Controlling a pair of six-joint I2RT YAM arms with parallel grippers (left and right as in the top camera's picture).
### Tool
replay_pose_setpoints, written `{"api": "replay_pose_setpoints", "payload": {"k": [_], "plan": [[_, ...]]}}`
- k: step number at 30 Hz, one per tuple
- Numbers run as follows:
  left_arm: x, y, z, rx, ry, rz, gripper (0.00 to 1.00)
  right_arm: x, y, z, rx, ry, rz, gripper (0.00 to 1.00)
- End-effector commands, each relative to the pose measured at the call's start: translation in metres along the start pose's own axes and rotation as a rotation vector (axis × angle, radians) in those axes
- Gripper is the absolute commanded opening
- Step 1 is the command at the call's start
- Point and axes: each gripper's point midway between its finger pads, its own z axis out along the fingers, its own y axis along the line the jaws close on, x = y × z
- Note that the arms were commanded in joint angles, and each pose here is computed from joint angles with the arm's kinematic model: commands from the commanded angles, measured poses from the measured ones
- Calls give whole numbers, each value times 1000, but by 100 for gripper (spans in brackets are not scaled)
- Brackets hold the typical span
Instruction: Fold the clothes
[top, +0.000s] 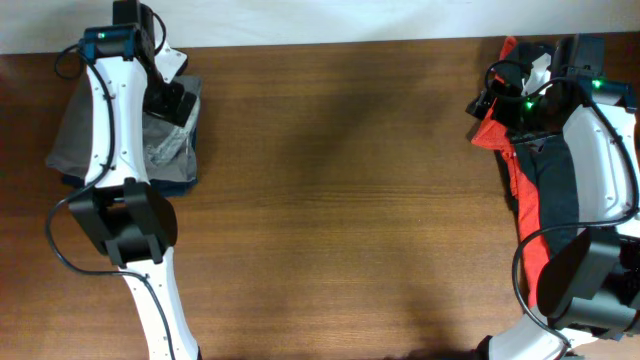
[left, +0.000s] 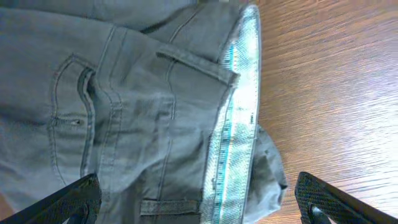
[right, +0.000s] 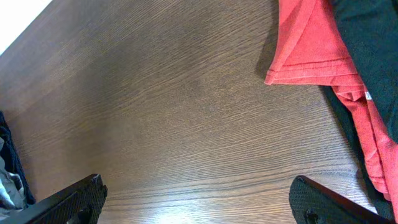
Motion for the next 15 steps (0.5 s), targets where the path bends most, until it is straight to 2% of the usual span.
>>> {"api": "replay_pose_setpoints", "payload": {"k": [1, 4, 7, 9, 11, 12, 13, 14, 15], "plan": [[-15, -11, -27, 82, -112, -27, 99, -2, 0, -1, 1, -5, -10, 99], [-23, -16, -40, 148, -181, -46, 98, -2, -1, -1, 2, -5, -10, 99], [-22, -2, -50, 154, -210, -215, 98, -2, -1, -1, 1, -6, -10, 99], [-20, 13, -54, 182, -237, -344, 93, -2, -1, -1, 2, -7, -19, 99], [-26, 15, -63, 328, -321, -393, 88, -3, -2, -1, 10, -8, -37, 99], [-28, 19, -70, 417, -371, -435, 80, -2, -4, -1, 21, -8, -36, 99], [-28, 24, -74, 463, -396, -474, 80, -2, -5, -1, 29, -9, -36, 99], [-28, 39, -81, 542, -452, -552, 79, -2, -7, -1, 36, -7, -57, 99], [-23, 65, -83, 536, -495, -619, 77, -1, -8, -1, 41, -4, -59, 99]]}}
